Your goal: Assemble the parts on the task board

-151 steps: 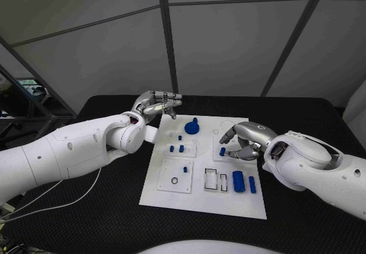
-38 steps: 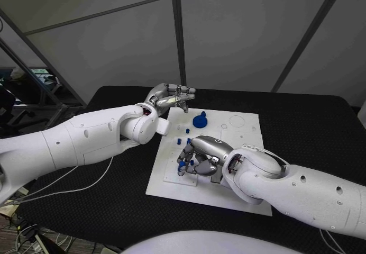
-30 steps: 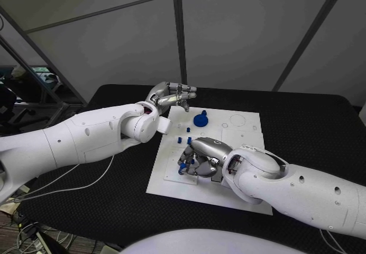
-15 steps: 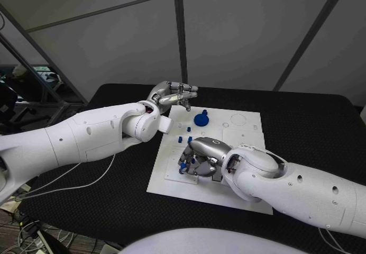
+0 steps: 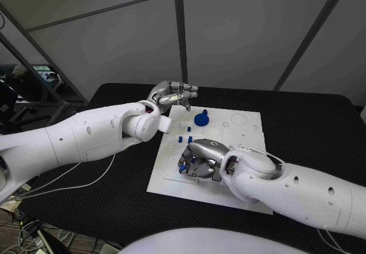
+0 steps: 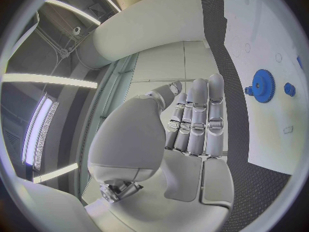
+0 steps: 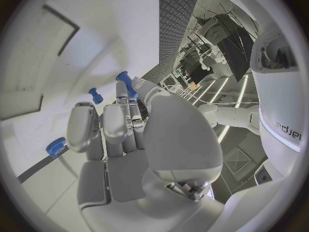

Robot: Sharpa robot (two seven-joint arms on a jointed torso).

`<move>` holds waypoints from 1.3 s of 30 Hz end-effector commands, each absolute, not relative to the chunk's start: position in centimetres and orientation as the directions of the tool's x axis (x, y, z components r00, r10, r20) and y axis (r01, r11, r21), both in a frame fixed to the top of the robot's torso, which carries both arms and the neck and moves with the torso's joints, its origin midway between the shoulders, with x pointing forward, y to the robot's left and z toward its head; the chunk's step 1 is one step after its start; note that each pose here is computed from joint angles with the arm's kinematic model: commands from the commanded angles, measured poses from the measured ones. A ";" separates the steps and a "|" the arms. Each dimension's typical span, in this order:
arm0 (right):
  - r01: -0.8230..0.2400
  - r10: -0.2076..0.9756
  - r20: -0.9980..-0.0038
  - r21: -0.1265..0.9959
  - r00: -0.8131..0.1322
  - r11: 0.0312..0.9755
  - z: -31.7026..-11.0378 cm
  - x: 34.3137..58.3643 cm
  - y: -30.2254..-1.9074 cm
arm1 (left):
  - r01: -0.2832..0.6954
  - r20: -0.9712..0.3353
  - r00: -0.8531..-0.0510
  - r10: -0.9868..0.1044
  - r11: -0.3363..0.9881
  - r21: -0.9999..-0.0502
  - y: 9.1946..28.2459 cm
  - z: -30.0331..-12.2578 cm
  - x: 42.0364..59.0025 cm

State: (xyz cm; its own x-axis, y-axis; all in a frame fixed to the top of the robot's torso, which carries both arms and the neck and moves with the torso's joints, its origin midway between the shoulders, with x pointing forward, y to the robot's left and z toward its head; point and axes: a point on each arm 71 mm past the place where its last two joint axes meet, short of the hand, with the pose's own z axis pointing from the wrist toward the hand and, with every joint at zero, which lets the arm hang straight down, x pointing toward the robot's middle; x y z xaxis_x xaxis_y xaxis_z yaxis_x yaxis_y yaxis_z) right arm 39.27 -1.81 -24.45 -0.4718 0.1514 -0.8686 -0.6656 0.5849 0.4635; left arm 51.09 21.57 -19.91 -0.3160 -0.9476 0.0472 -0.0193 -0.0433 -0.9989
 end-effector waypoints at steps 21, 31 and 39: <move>-0.684 0.204 -0.893 0.440 -0.402 0.581 -24.1 39.1 -2.2 | -0.018 0.052 -0.326 -0.944 -0.049 -0.999 21.5 -19.7 51.1; -0.696 0.339 -0.873 0.485 -0.350 0.531 -22.5 38.3 -4.0 | -0.019 0.050 -0.321 -0.946 -0.046 -0.999 21.8 -19.8 51.2; -0.524 0.454 -0.771 0.636 -0.446 0.566 -21.2 38.8 -9.1 | -0.021 0.047 -0.317 -0.947 -0.043 -0.999 22.0 -19.9 51.2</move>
